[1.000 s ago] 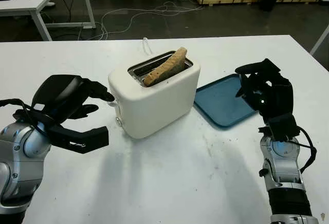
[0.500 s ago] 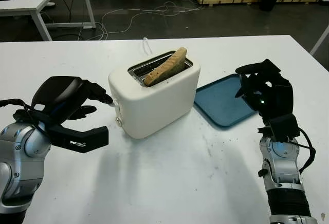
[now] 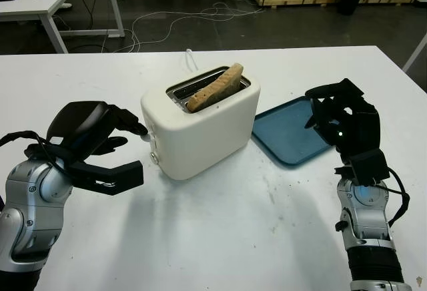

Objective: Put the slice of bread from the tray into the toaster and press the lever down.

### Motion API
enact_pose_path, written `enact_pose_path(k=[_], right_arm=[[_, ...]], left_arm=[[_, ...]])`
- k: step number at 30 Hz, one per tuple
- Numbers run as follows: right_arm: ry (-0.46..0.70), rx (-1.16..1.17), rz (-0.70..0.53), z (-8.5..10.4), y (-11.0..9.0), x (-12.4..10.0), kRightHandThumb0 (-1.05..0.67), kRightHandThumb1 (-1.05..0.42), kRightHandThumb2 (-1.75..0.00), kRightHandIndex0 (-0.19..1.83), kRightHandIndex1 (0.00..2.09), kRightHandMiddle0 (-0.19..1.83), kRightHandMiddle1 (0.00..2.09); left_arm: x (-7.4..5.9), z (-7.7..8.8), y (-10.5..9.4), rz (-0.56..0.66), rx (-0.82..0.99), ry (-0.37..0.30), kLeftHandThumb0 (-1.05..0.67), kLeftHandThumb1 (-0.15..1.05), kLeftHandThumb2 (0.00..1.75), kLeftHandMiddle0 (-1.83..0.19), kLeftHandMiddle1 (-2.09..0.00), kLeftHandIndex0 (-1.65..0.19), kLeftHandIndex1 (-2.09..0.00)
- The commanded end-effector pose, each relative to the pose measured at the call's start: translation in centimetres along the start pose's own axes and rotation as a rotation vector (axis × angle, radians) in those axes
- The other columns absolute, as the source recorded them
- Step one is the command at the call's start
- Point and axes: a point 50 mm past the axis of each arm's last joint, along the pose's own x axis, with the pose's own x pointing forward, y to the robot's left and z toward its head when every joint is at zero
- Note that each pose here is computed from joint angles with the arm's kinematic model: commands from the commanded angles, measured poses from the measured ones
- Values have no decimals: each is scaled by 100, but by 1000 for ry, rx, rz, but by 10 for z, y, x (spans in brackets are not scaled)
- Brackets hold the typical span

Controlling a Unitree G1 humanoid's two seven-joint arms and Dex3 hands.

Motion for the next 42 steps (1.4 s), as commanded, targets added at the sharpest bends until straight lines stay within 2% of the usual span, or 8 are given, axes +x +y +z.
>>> enact_pose_path(k=[1, 11, 16, 23, 27, 30, 32, 42], right_arm=[[-14, 17, -7, 3, -1, 1, -32, -92, -34, 83, 175, 64, 155], [-20, 9, -7, 4, -2, 1, -30, -92, -34, 82, 175, 62, 157], [-29, 14, 0, 5, -2, 1, -29, -92, -34, 83, 175, 64, 154], [-24, 17, 2, 5, -2, 0, -29, -92, -34, 84, 175, 60, 162], [-19, 12, 3, 5, -3, -1, -30, -92, -33, 84, 175, 60, 163], [-15, 16, 3, 6, -4, -1, -30, -92, -33, 83, 175, 60, 163], [-19, 12, 6, 7, -4, -1, -30, -92, -33, 83, 175, 58, 167], [-28, 9, 23, 5, -4, -2, -28, -92, -34, 82, 175, 57, 168]], left_arm=[[1, 1, -4, -25, -9, -1, 2, 89, 1, -105, -163, -126, -5], [4, 4, -16, -94, -18, -13, 2, 90, 1, -104, -161, -129, -6], [9, 10, -40, -221, -24, -48, 1, 90, 0, -108, -148, -112, 0], [18, 28, -93, -393, -41, -132, 1, 82, 0, -109, -140, -121, -4], [19, 30, -120, -479, -7, -113, 0, 83, 0, -99, -155, -147, -24], [19, 27, -132, -523, 4, -73, 2, 85, 0, -88, -170, -111, -102], [18, 24, -136, -530, 10, -51, 5, 86, 1, -86, -171, -98, -122], [22, 12, -128, -396, -91, 51, 7, 90, 0, -88, -164, -98, -107]])
